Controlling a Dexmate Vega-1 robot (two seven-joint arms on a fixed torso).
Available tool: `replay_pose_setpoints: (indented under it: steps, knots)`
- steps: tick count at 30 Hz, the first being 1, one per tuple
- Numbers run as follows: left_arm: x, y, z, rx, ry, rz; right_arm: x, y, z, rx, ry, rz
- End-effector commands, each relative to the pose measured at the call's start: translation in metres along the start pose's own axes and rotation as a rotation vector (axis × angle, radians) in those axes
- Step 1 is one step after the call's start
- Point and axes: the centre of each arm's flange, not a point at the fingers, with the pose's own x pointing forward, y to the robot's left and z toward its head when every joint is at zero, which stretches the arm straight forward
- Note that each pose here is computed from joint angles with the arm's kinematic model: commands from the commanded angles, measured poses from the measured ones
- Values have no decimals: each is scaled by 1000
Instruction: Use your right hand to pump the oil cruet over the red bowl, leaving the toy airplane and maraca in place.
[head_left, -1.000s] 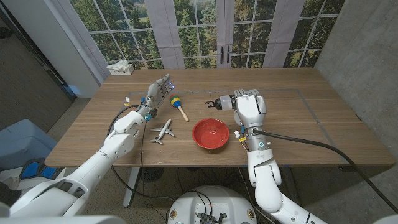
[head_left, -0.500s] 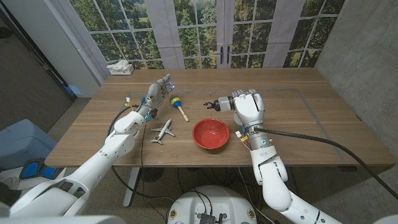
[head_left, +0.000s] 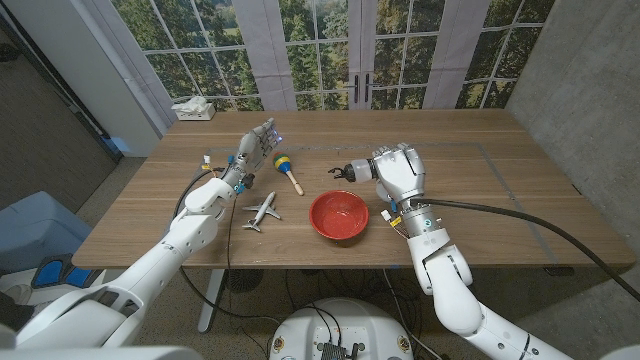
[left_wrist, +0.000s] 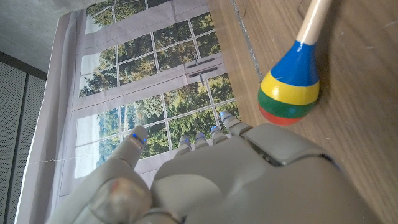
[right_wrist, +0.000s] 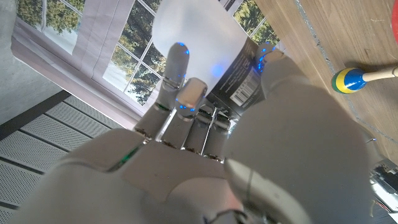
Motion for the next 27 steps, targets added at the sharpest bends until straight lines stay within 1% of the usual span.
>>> replay_pose_setpoints:
  steps: [1,2,3,4,6,7,8,10,15,16,18,20,21,23,27]
  knots:
    - [1,-2,2,0,-7,0,-1,0,-4,9,-21,-18]
    - [1,-2,2,0,-7,0,-1,0,-5,17,-22,-18]
    - [1,-2,2,0,-7,0,-2,1,-4,4,-23,-42]
    - [0,-2,1,-1,-7,0,-1,0,-5,13,-15,-26]
    - [0,-2,1,-1,-6,0,-2,1,-5,10,-16,-34]
    - [1,-2,1,-1,-5,0,-2,1,-5,20,-13,-23]
    - [0,-2,1,-2,-5,0,-3,2,-5,15,-14,-33]
    - [0,-2,1,-2,-6,2,-3,2,-5,20,-8,-26]
    - [0,-2,1,-1,-5,1,-5,4,-6,29,-7,-56]
    - [0,-2,1,-1,-5,1,-5,4,-5,12,5,-58]
    - [0,-2,1,-2,-6,1,-6,5,-6,18,-4,-68]
    - [0,-2,1,0,-6,0,-7,6,-4,1,11,-79]
    - [0,-2,1,-1,-6,1,-7,6,-5,7,9,-83]
    - [0,-2,1,-1,-4,1,-7,6,-4,9,20,-78]
    - [1,-2,1,0,-3,1,-7,7,-5,13,18,-84]
